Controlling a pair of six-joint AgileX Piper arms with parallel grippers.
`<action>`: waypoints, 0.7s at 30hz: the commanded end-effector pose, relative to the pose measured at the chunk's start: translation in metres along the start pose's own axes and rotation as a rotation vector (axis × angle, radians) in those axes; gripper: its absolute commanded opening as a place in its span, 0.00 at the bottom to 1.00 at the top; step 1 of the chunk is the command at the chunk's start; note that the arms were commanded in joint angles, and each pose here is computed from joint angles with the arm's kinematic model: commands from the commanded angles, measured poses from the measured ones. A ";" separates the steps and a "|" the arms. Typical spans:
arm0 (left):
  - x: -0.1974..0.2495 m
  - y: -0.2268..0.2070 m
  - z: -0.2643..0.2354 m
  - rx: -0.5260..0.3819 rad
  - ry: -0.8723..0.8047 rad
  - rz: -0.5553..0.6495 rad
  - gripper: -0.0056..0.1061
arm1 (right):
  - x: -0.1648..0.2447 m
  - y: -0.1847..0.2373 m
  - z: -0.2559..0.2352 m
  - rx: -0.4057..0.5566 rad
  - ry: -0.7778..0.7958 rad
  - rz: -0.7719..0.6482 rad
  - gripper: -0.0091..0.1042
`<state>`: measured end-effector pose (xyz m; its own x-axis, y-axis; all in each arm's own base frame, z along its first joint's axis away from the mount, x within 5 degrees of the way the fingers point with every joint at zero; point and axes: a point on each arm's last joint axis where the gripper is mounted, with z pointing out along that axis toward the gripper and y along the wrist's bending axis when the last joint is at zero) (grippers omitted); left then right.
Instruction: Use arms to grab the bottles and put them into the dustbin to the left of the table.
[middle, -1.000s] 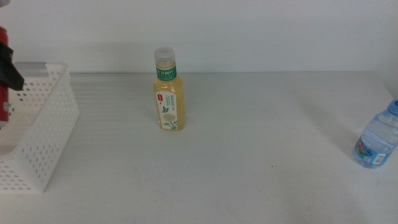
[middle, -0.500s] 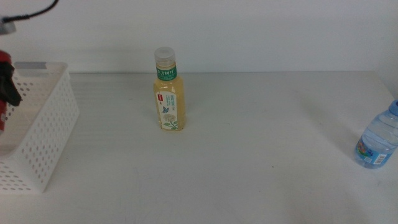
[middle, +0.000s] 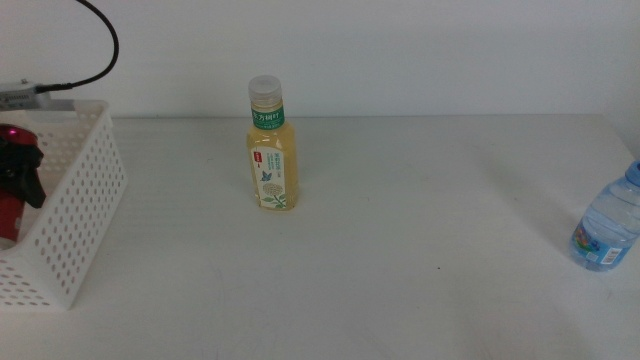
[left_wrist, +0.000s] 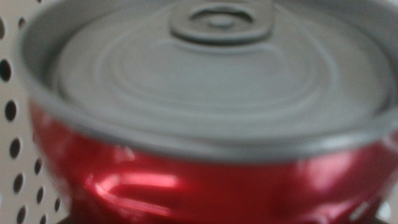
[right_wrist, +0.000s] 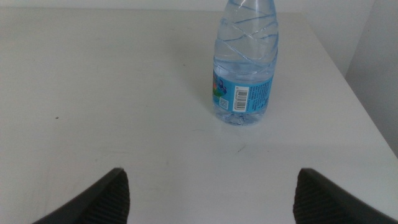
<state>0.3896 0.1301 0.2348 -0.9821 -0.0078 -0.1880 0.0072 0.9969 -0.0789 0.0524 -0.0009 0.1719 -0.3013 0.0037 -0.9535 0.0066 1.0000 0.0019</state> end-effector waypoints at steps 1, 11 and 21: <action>-0.007 -0.004 -0.029 -0.023 -0.112 0.005 0.01 | -0.008 0.000 -0.002 0.008 -0.100 -0.021 0.74; -0.009 0.001 -0.003 -0.002 -0.058 -0.005 0.17 | -0.008 0.000 -0.002 0.008 -0.100 -0.021 0.74; -0.011 0.000 0.005 0.023 -0.053 0.004 0.57 | -0.008 0.000 -0.002 0.008 -0.100 -0.021 0.74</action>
<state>0.4014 0.1335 0.1950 -0.9907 -0.0102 -0.1360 0.0048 0.9940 -0.1092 0.0524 -0.0009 0.1719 -0.3013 0.0037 -0.9535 0.0066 1.0000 0.0019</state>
